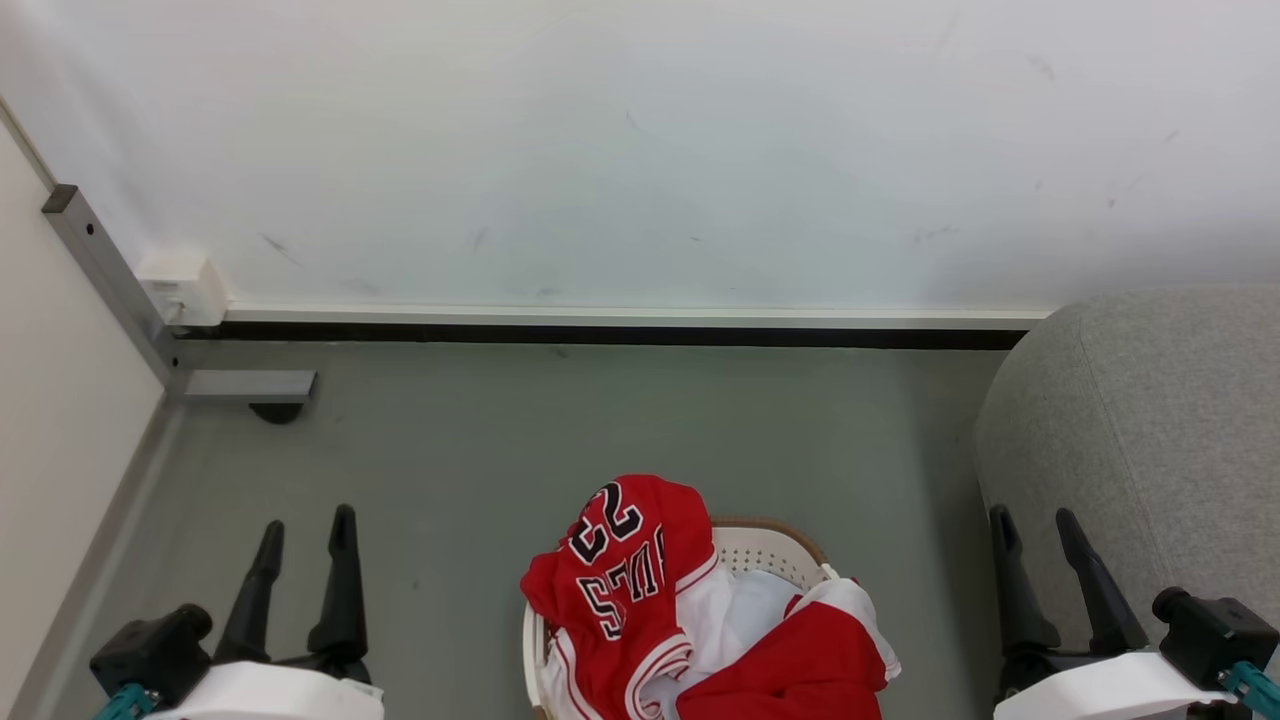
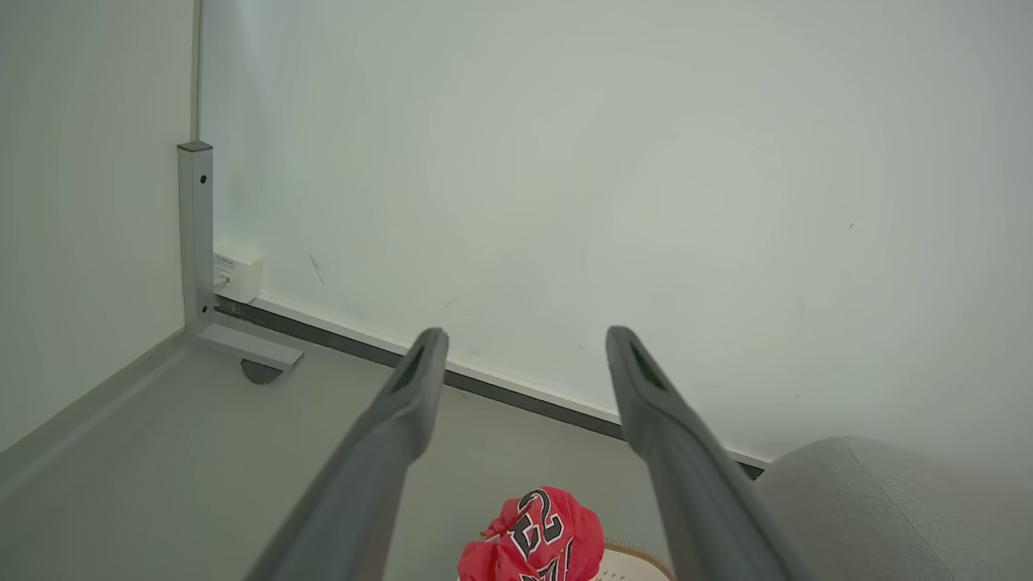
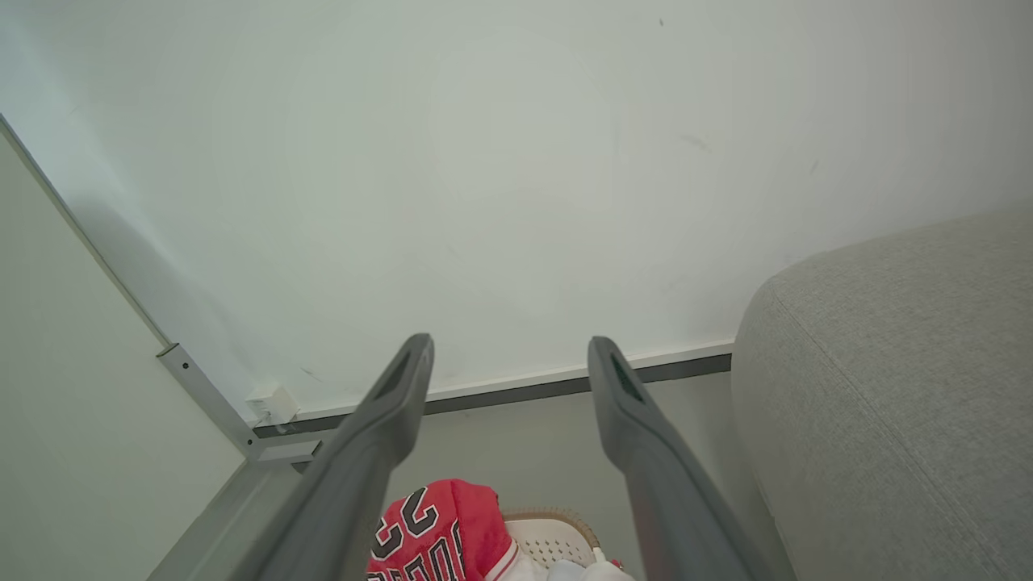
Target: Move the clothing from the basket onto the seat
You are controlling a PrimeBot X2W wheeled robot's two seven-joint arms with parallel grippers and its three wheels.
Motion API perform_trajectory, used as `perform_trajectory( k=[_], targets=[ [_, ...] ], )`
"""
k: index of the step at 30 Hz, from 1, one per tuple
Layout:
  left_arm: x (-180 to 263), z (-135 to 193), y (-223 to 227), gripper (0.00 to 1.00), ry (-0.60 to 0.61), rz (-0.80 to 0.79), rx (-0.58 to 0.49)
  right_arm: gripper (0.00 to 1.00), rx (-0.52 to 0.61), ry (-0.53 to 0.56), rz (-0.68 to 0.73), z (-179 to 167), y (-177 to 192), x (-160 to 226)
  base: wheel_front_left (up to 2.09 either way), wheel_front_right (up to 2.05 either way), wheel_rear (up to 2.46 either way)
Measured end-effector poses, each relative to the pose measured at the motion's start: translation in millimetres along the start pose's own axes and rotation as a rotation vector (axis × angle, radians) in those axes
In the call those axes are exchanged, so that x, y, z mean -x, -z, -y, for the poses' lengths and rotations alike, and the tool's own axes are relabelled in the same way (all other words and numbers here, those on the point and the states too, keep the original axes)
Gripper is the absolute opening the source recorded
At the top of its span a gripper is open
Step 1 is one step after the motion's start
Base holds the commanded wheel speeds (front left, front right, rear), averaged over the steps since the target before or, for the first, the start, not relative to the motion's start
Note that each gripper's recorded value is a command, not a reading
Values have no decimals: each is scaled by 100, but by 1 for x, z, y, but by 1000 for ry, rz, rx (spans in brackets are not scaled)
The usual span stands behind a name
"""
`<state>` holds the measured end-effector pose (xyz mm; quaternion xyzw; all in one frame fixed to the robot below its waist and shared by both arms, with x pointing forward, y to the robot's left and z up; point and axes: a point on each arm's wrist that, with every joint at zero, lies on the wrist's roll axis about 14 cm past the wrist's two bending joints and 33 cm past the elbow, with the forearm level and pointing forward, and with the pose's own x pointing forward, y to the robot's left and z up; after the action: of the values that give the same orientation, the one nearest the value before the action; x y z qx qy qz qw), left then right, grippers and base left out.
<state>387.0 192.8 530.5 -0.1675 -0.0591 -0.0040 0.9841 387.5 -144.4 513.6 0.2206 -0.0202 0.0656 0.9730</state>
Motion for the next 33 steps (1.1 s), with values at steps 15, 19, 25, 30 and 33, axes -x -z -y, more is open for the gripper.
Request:
perform_trajectory(
  k=[15, 19, 25, 30, 33],
  targets=[
    [-2, 8, -2, 100, 39, 20, -109, 100, 108, -37, 11, -8, 0, 0, 0, 0, 0],
    [-2, 9, -1, 100, 47, 22, -135, 100, 134, -46, 13, -10, 0, -1, 0, 0, 0],
    [-2, 11, -3, 100, 59, 30, -183, 100, 176, -62, 17, -13, 0, -1, 0, 0, 0],
    [-1, 13, -4, 100, 68, 38, -221, 100, 202, -74, 23, -16, 0, -1, 0, 0, 0],
    [-1, 14, -5, 100, 77, 44, -242, 100, 229, -87, 31, -19, -2, -3, 0, 0, 0]
  ],
)
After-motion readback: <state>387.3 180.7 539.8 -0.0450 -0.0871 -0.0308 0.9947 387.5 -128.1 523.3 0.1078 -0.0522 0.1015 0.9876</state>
